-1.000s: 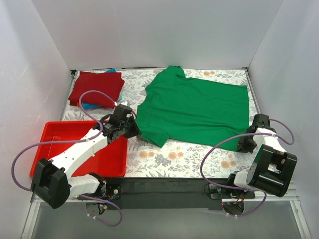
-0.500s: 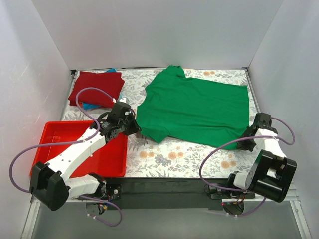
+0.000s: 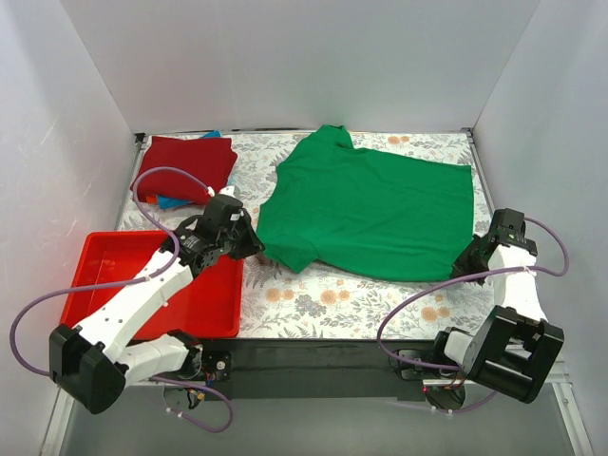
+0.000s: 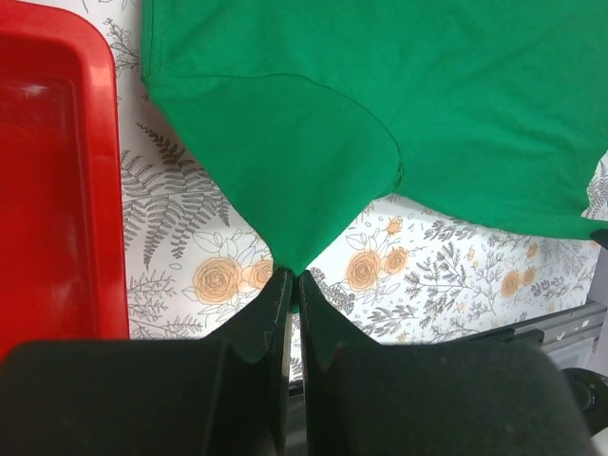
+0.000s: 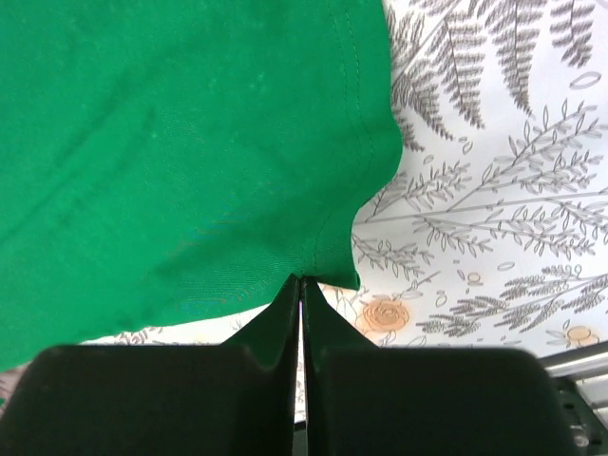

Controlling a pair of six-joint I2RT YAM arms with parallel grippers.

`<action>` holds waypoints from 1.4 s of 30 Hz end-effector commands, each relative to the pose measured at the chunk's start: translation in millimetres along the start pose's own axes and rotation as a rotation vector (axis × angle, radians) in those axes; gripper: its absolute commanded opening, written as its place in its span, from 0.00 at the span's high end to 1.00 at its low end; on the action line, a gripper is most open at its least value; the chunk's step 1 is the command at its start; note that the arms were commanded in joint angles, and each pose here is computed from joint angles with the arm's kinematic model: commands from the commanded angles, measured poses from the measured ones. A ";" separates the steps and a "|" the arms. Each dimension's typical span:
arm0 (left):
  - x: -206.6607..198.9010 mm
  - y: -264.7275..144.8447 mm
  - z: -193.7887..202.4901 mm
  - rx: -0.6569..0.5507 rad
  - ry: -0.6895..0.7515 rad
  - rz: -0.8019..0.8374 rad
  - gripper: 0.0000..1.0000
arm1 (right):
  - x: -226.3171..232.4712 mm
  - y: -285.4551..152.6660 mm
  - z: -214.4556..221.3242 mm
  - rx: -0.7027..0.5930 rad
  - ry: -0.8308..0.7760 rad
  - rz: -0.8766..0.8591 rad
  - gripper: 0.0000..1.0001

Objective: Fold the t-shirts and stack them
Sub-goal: Fold the tshirt

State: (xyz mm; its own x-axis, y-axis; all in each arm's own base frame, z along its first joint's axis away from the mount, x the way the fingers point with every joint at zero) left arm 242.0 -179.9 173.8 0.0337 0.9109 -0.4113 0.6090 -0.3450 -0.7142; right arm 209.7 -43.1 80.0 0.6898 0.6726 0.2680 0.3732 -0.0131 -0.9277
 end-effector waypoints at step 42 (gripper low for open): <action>-80.5 147.1 -177.7 -0.043 0.264 0.043 1.00 | 61.7 13.8 -110.8 -0.039 -0.093 -0.079 0.99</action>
State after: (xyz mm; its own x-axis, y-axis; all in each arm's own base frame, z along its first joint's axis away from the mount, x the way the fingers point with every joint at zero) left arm 457.7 -262.2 181.6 0.2207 0.9352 -0.2770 0.6128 -0.3539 -0.7065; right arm 301.8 -72.6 98.8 0.6262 0.7226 0.2927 0.3896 0.0352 -0.9203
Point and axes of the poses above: each gripper's point midway between its finger pads, its own y axis out along the fingers, its own x axis along the line the jaws close on, z = x × y, the point moved 1 cm from there along -y, back along the fingers, and after that the axes turned 7 degrees about y, right-handed, at the moved point
